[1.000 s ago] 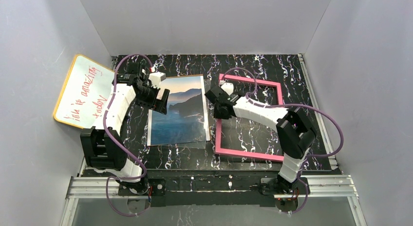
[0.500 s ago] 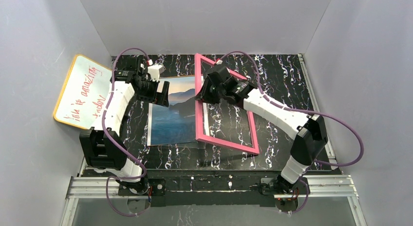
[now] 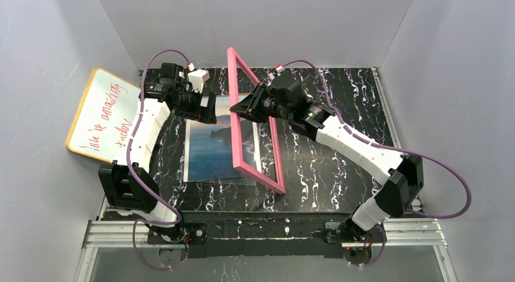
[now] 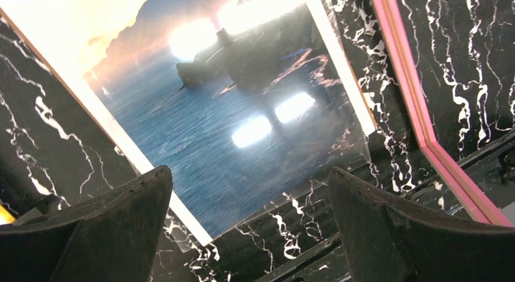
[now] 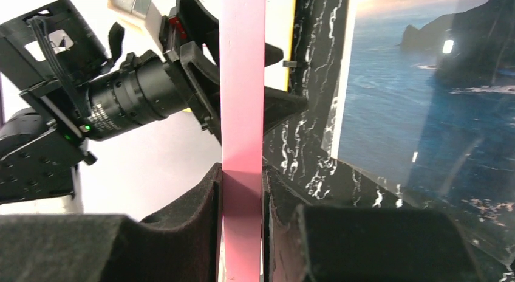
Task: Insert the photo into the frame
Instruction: Turn over the photo frame at the center of the board.
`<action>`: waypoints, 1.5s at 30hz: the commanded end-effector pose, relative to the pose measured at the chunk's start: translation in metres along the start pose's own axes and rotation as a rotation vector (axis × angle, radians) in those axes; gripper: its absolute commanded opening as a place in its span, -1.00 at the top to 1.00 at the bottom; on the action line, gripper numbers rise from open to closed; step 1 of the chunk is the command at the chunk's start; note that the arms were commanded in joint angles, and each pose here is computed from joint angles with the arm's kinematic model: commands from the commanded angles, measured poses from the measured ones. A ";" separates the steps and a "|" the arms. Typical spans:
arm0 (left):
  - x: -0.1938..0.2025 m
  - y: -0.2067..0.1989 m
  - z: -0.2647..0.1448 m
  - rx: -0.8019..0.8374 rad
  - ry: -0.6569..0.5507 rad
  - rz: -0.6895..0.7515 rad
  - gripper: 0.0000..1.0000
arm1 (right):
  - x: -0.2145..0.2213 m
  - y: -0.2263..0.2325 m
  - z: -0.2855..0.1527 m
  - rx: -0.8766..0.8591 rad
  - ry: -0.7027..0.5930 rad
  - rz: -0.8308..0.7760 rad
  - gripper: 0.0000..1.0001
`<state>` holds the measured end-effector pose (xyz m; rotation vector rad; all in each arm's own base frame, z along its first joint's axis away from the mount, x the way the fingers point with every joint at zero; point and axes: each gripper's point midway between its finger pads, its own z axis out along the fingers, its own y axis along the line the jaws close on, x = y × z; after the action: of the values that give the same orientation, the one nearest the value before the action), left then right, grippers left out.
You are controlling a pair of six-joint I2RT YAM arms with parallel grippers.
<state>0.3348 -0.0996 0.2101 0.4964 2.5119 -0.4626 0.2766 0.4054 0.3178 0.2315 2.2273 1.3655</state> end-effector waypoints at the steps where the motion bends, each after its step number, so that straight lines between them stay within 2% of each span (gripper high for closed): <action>1: -0.021 -0.017 0.002 0.022 -0.051 0.013 -0.96 | -0.020 0.046 -0.032 -0.228 -0.065 0.050 0.97; 8: -0.062 -0.038 0.017 0.018 -0.141 0.012 -0.96 | -0.028 0.021 -0.046 -0.228 -0.056 0.095 0.96; 13: -0.087 -0.063 0.032 0.021 -0.202 0.029 -0.96 | -0.024 0.004 -0.048 -0.180 0.005 0.103 0.30; 18: -0.107 -0.090 0.038 0.029 -0.264 0.057 -0.96 | -0.031 -0.005 -0.058 -0.092 0.018 0.049 -0.22; 23: -0.116 -0.111 0.046 0.022 -0.272 0.112 -0.96 | -0.040 -0.012 -0.074 0.025 0.026 -0.061 -0.58; 25: -0.118 -0.118 0.049 0.019 -0.272 0.130 -0.96 | -0.045 -0.017 -0.082 0.095 0.019 -0.113 -0.66; 31: -0.121 -0.138 0.061 0.024 -0.270 0.178 -0.96 | -0.052 -0.030 -0.105 0.238 0.018 -0.229 -0.63; 38: -0.119 -0.158 0.074 0.028 -0.255 0.216 -0.96 | -0.069 -0.058 -0.131 0.444 -0.035 -0.332 -0.31; 45: -0.107 -0.148 0.084 -0.013 -0.220 0.227 -0.96 | -0.085 -0.083 -0.170 0.619 -0.136 -0.389 0.02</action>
<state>0.3891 -0.3000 0.2332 0.6855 2.2210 -0.4462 0.2775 0.2417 0.3224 0.0626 2.4166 0.6185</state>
